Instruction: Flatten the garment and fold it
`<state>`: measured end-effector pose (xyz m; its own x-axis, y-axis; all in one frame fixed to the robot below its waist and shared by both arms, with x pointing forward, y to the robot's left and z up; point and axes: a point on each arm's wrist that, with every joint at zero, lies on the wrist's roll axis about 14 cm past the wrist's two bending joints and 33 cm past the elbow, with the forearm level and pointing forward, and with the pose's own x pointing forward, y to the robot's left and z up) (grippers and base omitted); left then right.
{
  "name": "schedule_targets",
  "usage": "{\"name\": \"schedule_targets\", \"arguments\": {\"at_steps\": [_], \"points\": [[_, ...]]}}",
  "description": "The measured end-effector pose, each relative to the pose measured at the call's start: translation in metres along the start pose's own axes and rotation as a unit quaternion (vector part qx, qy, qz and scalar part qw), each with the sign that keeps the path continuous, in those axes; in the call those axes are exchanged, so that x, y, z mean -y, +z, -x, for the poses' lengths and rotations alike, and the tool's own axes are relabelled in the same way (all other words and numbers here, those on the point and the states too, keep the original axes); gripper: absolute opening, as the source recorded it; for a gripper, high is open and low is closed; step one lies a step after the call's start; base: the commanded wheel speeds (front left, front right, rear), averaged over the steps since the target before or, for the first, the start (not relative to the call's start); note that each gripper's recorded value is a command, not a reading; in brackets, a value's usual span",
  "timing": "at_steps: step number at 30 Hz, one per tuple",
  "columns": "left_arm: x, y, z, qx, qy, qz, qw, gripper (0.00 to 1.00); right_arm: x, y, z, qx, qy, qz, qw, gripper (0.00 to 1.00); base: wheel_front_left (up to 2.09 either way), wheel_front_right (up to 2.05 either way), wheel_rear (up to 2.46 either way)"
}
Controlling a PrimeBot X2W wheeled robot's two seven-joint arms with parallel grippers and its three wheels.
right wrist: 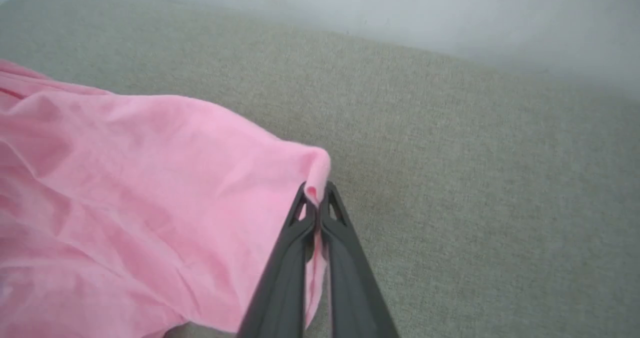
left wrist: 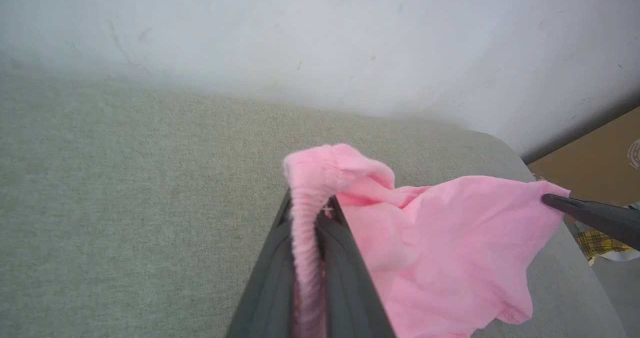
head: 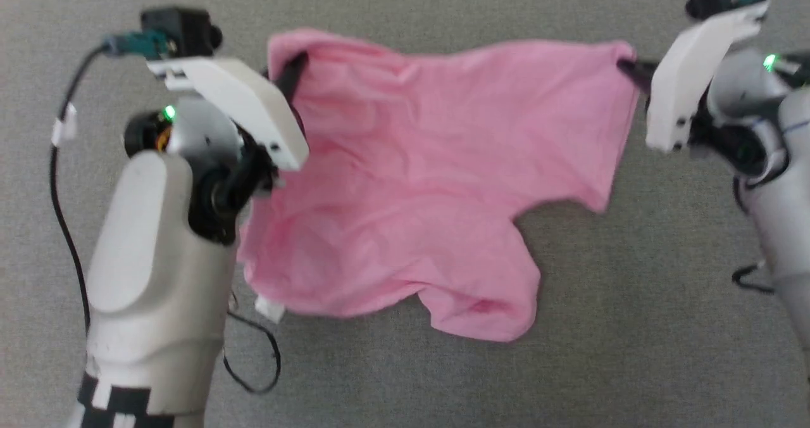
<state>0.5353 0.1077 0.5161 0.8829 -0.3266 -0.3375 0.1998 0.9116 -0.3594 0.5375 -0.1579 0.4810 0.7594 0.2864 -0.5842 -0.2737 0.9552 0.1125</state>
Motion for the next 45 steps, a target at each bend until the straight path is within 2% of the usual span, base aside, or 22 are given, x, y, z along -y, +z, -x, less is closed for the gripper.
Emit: {"name": "schedule_targets", "arguments": {"at_steps": [7, 10, 13, 17, 22, 25, 30, 36, 45], "points": [[-0.002, 0.101, -0.011, 0.108, 0.035, -0.036, 0.993, 0.0, -0.001, 0.109, 0.019, 0.107, 0.017, -0.011, 0.994, 0.0, 0.0, 0.0, 0.0], [-0.003, 0.146, -0.015, 0.163, 0.052, -0.042, 0.984, 0.0, 0.001, 0.155, 0.027, 0.166, 0.016, -0.021, 0.986, 0.0, 0.0, 0.0, 0.0], [0.0, 0.183, -0.018, 0.209, 0.065, -0.05, 0.975, 0.0, 0.002, 0.195, 0.035, 0.227, 0.011, -0.033, 0.973, 0.0, 0.0, 0.0, 0.0], [0.008, 0.23, -0.016, 0.282, 0.072, -0.073, 0.954, 0.0, -0.001, 0.243, 0.048, 0.301, 0.008, -0.029, 0.953, 0.0, 0.0, 0.0, 0.0], [0.015, 0.257, -0.016, 0.336, 0.072, -0.088, 0.935, 0.0, -0.001, 0.281, 0.063, 0.373, 0.006, -0.028, 0.927, 0.0, 0.0, 0.0, 0.0], [0.012, 0.25, -0.026, 0.338, 0.07, -0.087, 0.934, 0.0, 0.001, 0.28, 0.056, 0.37, 0.01, -0.033, 0.928, 0.0, 0.0, 0.0, 0.0], [-0.006, 0.212, -0.052, 0.307, 0.068, -0.075, 0.946, 0.0, -0.003, 0.253, 0.027, 0.327, 0.026, -0.025, 0.944, 0.0, 0.0, 0.0, 0.0], [-0.021, 0.144, -0.062, 0.256, 0.048, -0.057, 0.964, 0.0, -0.006, 0.183, 0.005, 0.261, 0.057, -0.033, 0.963, 0.0, 0.0, 0.0, 0.0], [-0.012, 0.068, -0.018, 0.217, -0.001, -0.07, 0.974, 0.0, -0.014, 0.076, 0.038, 0.206, 0.089, -0.055, 0.973, 0.0, 0.0, 0.0, 0.0]]}}
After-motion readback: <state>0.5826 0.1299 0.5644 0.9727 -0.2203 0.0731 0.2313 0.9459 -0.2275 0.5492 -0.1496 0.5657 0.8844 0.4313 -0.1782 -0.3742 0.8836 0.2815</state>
